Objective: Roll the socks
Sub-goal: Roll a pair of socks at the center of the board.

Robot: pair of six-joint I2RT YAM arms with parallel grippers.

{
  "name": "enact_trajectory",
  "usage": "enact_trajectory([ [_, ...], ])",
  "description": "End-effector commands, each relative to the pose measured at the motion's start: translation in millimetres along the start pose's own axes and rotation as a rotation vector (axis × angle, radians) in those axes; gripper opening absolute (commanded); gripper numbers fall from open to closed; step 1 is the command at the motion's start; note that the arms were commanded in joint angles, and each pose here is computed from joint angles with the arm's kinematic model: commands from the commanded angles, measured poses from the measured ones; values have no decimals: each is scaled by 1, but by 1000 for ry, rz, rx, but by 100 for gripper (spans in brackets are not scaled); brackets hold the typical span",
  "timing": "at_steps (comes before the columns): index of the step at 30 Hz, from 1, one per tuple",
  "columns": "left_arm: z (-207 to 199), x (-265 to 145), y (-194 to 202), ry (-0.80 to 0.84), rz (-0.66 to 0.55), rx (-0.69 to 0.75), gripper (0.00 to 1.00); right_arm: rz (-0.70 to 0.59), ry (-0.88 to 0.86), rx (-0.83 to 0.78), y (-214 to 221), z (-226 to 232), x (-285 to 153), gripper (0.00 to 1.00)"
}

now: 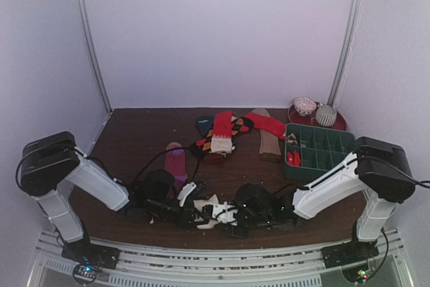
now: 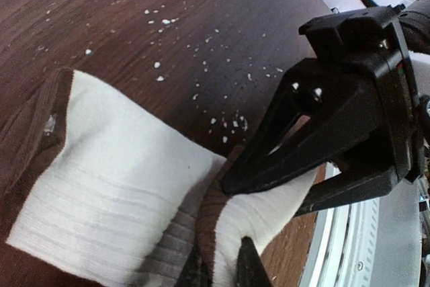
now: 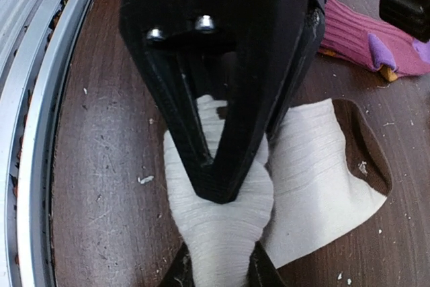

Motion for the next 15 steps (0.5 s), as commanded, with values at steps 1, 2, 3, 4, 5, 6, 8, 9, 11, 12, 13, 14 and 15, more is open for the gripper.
enact_trajectory([
  [1, 28, -17, 45, -227, 183, -21, 38, 89, -145, 143, 10, 7, -1, 19],
  [2, 26, -24, 35, -249, 153, 16, 45, 109, -177, 187, 13, 7, -2, 19],
  [3, 23, -32, 24, -278, 113, 58, 53, 132, -213, 232, 16, 6, -3, 19],
  [4, 22, -42, 12, -317, 63, 105, 63, 165, -241, 281, 20, 5, -3, 19],
  [5, 16, -52, 0, -337, 5, 148, 72, 198, -266, 332, 25, 4, -4, 19],
  [6, 6, -67, -15, -337, -78, 199, 78, 247, -310, 386, 32, 5, -5, 19],
  [8, -9, -86, -29, -325, -200, 298, 87, 323, -353, 464, 42, 5, -4, 19],
  [9, -17, -94, -34, -315, -258, 349, 92, 372, -366, 499, 48, 5, -3, 19],
  [11, -27, -103, -32, -292, -340, 439, 98, 450, -395, 537, 51, 4, -1, 19],
  [12, -31, -106, -33, -285, -380, 476, 98, 494, -401, 551, 53, 4, 0, 19],
  [13, -33, -105, -32, -278, -401, 498, 98, 524, -411, 562, 51, 3, 0, 19],
  [14, -34, -104, -31, -268, -415, 515, 98, 555, -424, 584, 51, 3, 1, 19],
  [15, -33, -100, -30, -263, -412, 530, 98, 579, -437, 608, 50, 2, 2, 19],
])
Point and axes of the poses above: each gripper's point midway between its finger pads, its own x axis out along the fingers, its own z axis along the line the jaws close on, y = z × x, the point moved 4 cm from there along -x, back along the fingers, and after that the axes turned 3 degrees about x, right-handed, at the moved point
